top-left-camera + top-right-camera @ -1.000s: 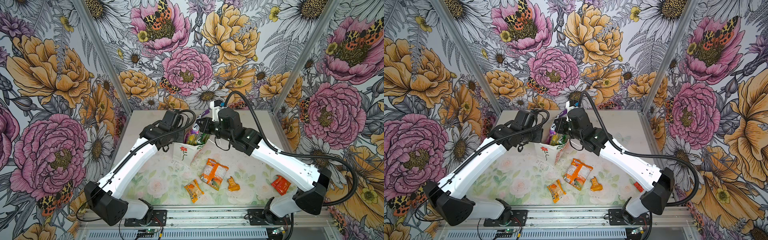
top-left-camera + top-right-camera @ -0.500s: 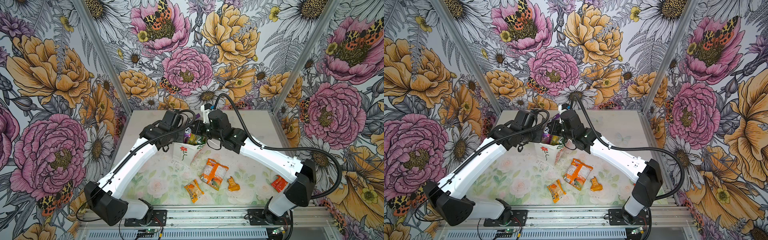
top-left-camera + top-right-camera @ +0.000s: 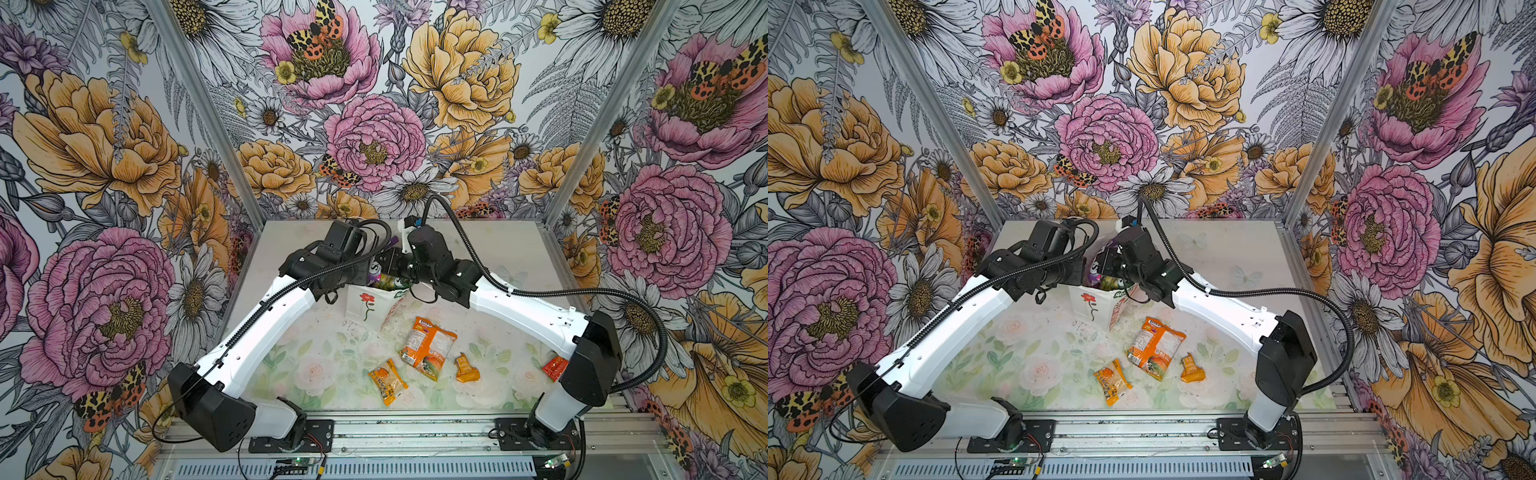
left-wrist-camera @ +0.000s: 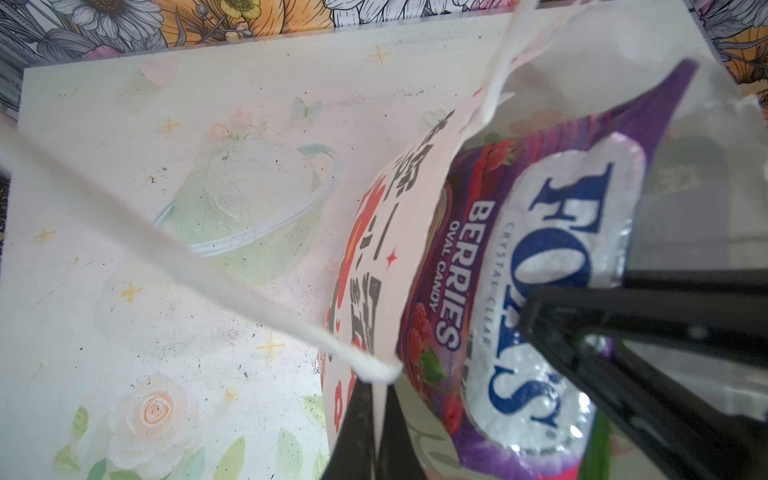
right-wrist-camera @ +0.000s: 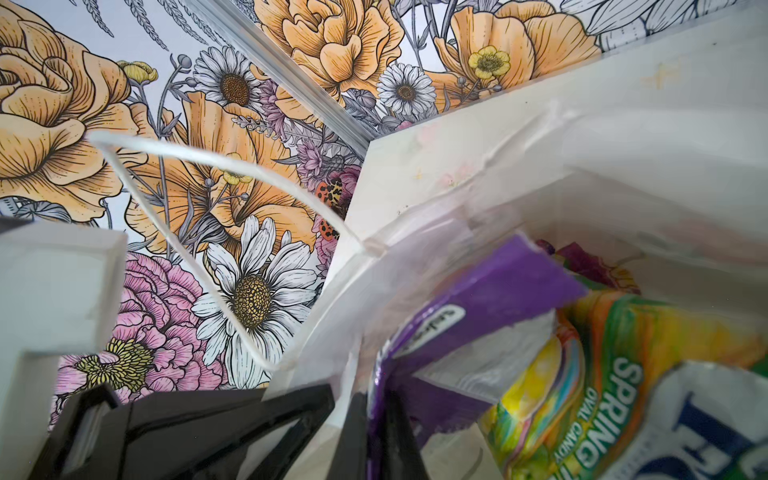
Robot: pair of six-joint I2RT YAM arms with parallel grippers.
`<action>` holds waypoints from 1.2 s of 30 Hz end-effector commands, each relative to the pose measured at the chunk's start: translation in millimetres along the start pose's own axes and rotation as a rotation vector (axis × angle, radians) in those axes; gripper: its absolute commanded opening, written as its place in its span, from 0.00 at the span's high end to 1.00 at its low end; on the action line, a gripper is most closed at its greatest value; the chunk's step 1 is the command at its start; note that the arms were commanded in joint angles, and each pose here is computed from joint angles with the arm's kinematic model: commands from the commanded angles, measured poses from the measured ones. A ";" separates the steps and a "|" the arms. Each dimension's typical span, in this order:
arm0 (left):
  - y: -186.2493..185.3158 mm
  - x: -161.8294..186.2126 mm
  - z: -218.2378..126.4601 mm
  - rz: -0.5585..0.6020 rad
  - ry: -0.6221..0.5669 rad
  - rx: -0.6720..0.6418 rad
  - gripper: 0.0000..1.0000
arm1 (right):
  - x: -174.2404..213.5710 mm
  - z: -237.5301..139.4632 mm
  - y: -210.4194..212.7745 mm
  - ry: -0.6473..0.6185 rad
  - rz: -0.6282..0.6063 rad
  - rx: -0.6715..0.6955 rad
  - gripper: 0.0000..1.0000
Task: Place the snacks into the paper bag
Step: 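Lower the Berries bag into the paper bag and open the right gripper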
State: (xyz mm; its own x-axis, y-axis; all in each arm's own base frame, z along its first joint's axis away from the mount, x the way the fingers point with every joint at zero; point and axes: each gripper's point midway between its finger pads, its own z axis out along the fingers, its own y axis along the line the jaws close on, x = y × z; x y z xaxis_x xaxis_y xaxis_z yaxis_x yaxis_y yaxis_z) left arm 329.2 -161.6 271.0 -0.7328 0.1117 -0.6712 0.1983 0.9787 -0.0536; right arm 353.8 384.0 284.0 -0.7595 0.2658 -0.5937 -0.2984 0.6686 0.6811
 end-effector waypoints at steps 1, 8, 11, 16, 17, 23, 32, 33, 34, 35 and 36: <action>-2.2 -22.2 -16.8 -0.012 -0.112 0.024 1.00 | -5.6 12.6 -0.3 -0.022 0.012 -0.014 1.00; -2.6 -21.6 -14.1 -0.011 -0.105 0.022 1.00 | 3.5 31.0 -0.3 0.036 0.018 -0.023 1.00; -2.6 -21.6 -14.1 -0.011 -0.105 0.022 1.00 | 6.1 31.9 -5.4 0.041 0.020 0.000 1.00; -2.2 -21.7 -14.2 -0.010 -0.105 0.021 1.00 | 3.4 26.3 -10.5 0.024 0.014 0.031 0.91; -2.6 -21.7 -14.3 -0.009 -0.105 0.022 1.00 | 2.0 25.4 -11.0 0.020 0.013 0.035 0.90; -2.9 -21.5 -13.6 -0.009 -0.104 0.022 1.00 | -2.5 18.6 -5.7 0.008 0.011 0.026 0.65; 1.7 -21.6 -11.0 -0.008 -0.104 -0.007 1.00 | -16.0 -13.2 1.2 -0.040 -0.012 0.038 0.42; 2.6 -21.4 -11.1 -0.009 -0.104 -0.012 1.00 | -17.5 -16.7 1.7 -0.045 -0.014 0.038 0.42; 2.9 -21.5 -11.1 -0.008 -0.104 -0.013 1.00 | -19.0 -21.2 3.4 -0.051 -0.018 0.037 0.42; 3.3 -21.5 -10.6 -0.007 -0.104 -0.016 1.00 | -20.0 -25.0 3.8 -0.055 -0.020 0.036 0.42; 3.6 -21.6 -10.5 -0.007 -0.104 -0.018 1.00 | -31.1 -31.7 -2.9 -0.079 -0.012 0.048 0.42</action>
State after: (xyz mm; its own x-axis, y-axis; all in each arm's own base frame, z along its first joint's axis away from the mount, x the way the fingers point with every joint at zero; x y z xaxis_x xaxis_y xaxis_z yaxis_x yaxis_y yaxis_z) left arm 329.3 -159.4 267.7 -0.7357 0.1142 -0.6676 0.1908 0.9807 -0.0425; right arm 356.8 374.0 288.4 -0.7561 0.2730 -0.5948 -0.2701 0.6976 0.6636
